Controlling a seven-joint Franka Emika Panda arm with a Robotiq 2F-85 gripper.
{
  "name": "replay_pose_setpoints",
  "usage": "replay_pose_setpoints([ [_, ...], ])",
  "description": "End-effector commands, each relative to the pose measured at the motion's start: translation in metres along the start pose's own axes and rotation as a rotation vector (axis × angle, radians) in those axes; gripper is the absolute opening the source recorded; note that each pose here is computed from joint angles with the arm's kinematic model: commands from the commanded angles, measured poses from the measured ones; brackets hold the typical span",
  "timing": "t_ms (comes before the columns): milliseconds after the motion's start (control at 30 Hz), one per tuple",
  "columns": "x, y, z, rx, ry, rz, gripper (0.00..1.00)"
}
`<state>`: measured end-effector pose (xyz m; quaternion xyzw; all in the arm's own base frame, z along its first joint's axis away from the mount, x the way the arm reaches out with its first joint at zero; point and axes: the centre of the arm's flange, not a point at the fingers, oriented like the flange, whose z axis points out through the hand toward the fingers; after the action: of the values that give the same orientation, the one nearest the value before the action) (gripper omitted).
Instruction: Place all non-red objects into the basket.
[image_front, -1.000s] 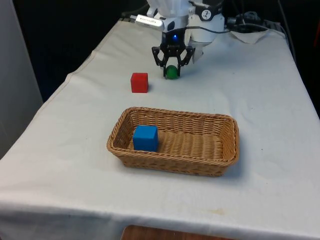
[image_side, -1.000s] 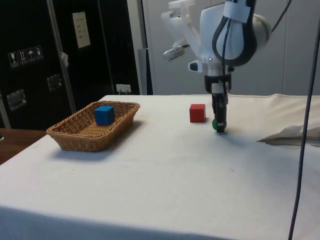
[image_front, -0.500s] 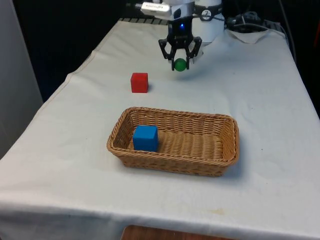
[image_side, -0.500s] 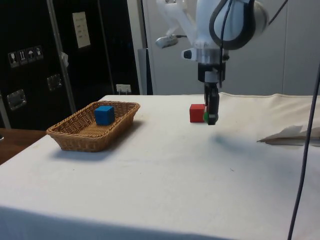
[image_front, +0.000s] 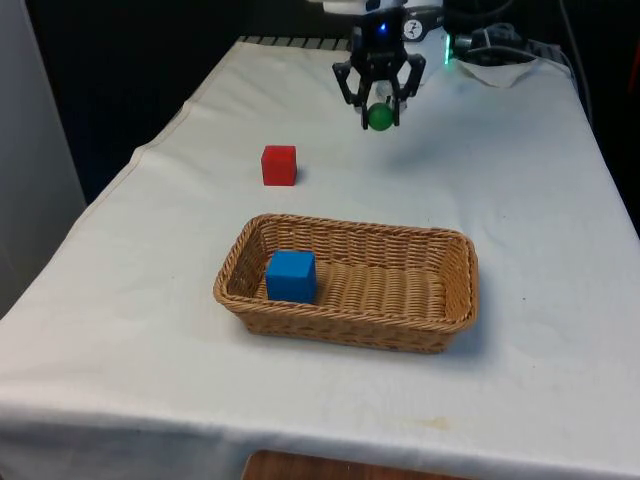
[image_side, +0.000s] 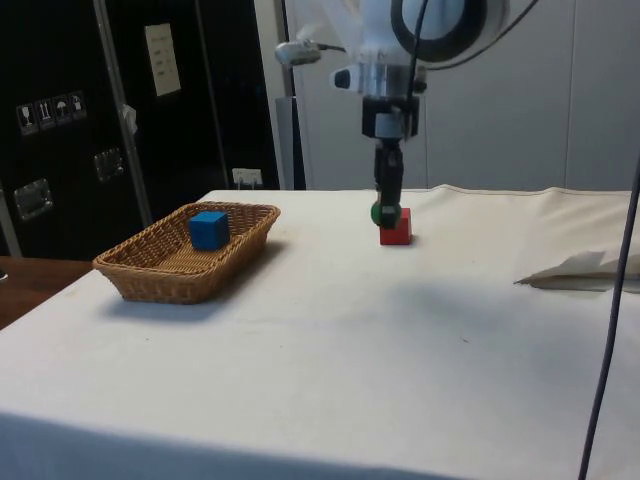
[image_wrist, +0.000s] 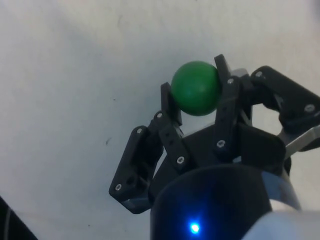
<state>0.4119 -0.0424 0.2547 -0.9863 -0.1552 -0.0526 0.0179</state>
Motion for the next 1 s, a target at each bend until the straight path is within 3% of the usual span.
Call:
replay_pose_setpoints([
  [0, 0.005, 0.000, -0.001, -0.008, -0.009, 0.002, 0.00],
  [133, 0.014, -0.002, -0.011, 0.004, 0.008, -0.001, 0.00],
  [400, 0.045, -0.010, -0.033, 0.006, 0.011, -0.005, 0.00],
  [433, 0.042, -0.008, -0.031, 0.009, 0.018, -0.007, 0.00],
  [600, 0.067, -0.015, -0.049, 0.009, 0.020, -0.010, 0.00],
  [700, 0.070, -0.015, -0.053, 0.013, 0.028, -0.015, 0.00],
  [967, 0.104, -0.023, -0.069, 0.013, 0.033, -0.021, 0.00],
])
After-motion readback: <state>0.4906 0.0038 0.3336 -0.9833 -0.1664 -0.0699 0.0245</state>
